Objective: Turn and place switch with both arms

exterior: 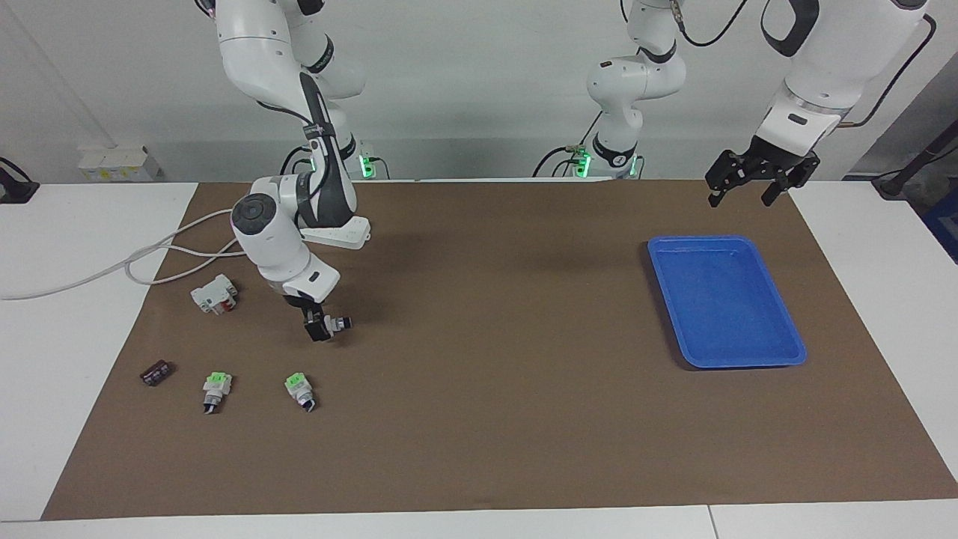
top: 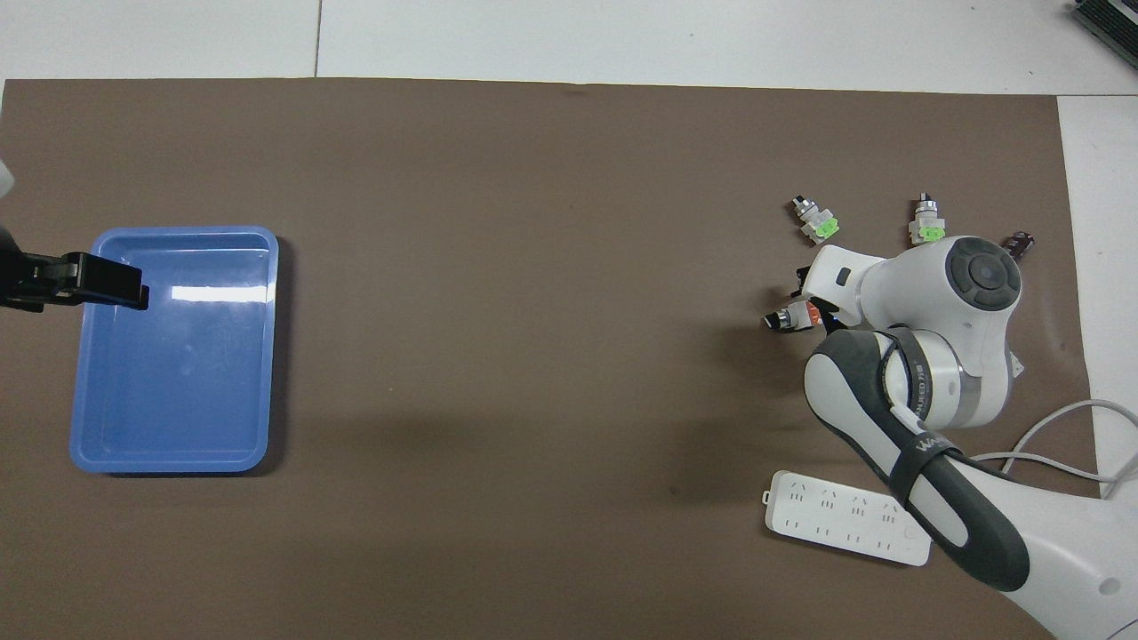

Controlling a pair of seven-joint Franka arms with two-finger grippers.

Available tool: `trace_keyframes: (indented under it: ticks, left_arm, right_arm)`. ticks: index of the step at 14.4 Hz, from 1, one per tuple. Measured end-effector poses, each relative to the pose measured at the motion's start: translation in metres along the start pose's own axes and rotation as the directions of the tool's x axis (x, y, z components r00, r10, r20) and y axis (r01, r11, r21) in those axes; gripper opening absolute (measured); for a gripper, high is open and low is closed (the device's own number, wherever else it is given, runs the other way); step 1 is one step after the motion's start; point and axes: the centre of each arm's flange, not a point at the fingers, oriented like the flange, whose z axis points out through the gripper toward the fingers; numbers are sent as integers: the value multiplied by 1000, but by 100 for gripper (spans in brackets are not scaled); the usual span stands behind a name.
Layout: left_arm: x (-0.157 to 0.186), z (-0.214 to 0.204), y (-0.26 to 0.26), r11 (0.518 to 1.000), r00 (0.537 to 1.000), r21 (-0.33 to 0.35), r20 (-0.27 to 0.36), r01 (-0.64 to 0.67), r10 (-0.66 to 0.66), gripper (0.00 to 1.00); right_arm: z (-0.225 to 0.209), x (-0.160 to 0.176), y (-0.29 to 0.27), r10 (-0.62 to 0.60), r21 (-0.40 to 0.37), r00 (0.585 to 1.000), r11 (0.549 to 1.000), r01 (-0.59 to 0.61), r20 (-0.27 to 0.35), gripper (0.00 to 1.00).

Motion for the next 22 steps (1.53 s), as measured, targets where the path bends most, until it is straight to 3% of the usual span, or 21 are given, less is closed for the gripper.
trace_keyframes:
  ticks: [7,9,11,15,19,22]
  left_arm:
    - [1,1,1,1000,1000,-1,-3,-2,2,100]
    - [1,2,2,1000,1000,-1,-6,-3,3,100]
    - [2,2,2,1000,1000,-2,-13,-4,4,100]
    - [6,7,3,1000,1000,-3,-14,-5,5,100]
    - [9,9,1,1000,1000,-4,-22,-2,2,100]
    - [10,10,3,1000,1000,-25,-26,-1,0,100]
  right_arm:
    - [4,2,-2,-2,-20,1000,1000,2,5,97]
    - [6,4,-2,-3,-32,1000,999,3,6,87]
    - [7,5,-2,-3,-38,1000,999,3,7,86]
    - [6,5,-4,-2,-39,1000,999,2,7,74]
    - [6,5,-4,0,-39,1000,999,1,7,71]
    - [0,4,-2,11,-57,1000,998,-10,10,43]
